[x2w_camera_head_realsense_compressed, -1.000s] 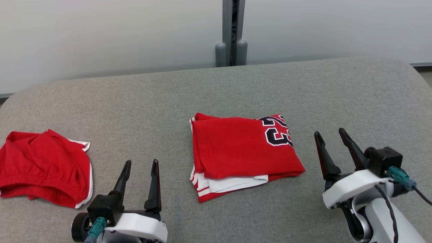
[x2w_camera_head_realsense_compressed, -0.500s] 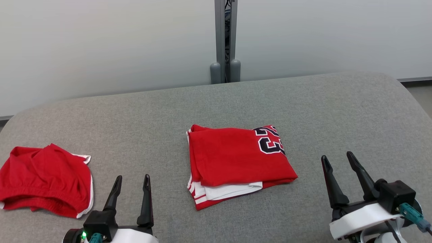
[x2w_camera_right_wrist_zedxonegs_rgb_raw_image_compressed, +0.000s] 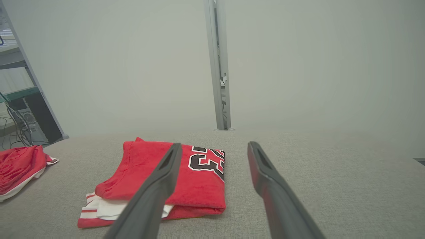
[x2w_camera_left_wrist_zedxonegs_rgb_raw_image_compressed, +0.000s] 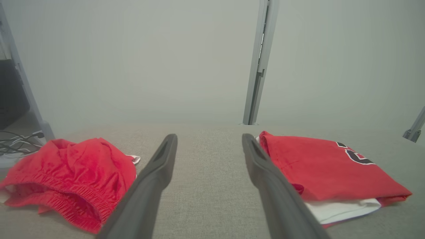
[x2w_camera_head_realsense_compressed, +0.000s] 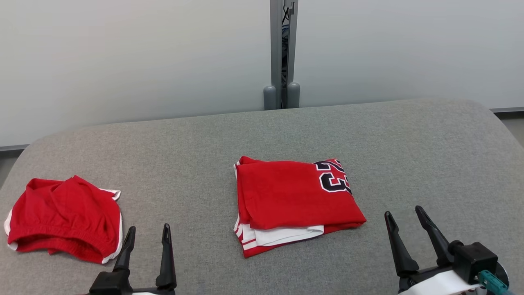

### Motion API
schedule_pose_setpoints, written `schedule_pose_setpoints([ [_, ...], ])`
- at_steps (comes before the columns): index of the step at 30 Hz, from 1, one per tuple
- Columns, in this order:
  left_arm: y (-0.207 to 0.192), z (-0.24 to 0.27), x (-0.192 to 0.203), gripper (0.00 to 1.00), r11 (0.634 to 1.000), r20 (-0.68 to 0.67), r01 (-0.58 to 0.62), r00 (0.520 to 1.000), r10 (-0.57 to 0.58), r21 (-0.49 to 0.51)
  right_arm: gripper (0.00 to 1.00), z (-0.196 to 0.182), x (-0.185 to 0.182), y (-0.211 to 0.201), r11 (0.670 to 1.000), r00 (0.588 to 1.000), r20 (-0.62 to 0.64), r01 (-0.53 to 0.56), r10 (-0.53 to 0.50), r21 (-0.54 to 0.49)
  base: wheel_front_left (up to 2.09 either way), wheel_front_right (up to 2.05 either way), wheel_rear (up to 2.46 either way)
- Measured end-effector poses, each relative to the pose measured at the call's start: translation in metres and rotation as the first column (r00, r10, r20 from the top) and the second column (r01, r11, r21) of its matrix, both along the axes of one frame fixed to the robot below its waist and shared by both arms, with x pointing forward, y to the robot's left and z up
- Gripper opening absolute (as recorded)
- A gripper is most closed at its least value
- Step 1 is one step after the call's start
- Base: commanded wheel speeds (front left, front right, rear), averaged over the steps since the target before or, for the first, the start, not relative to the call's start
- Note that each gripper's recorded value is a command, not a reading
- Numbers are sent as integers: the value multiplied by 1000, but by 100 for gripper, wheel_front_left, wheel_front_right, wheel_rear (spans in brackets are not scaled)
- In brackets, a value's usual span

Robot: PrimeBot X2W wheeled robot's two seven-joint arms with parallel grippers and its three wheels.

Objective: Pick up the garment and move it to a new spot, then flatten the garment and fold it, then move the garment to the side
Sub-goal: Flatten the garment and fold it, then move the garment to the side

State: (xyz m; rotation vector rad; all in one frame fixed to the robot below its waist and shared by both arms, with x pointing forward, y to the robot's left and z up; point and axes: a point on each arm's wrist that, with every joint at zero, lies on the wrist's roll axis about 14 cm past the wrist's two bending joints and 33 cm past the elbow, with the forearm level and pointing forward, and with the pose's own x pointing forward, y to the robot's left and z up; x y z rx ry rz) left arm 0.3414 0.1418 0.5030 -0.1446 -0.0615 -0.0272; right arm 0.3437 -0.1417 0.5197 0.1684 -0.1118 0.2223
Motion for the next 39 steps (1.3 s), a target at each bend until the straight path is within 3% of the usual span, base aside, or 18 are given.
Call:
schedule_pose_setpoints([
  [18, 5, -2, -2, 100, 1000, -6, -12, 1000, 12, 6, 100, -5, 2, 0, 1000, 1000, -19, 10, -9, 23, 0, 0, 0],
  [22, 4, -5, -1, 100, 1000, -16, -11, 1000, 11, -2, 100, -25, 5, 3, 988, 994, -105, 27, -12, 151, 0, 0, 0],
  [28, 1, -8, 2, 100, 1000, -26, 0, 1000, 0, -8, 100, -54, 26, 2, 970, 973, -231, 48, 9, 238, 0, 0, 0],
  [39, -3, -18, 18, 100, 1000, -58, 16, 998, -16, -6, 100, -83, 83, 4, 981, 923, -379, 11, 64, 192, 0, 0, 0],
])
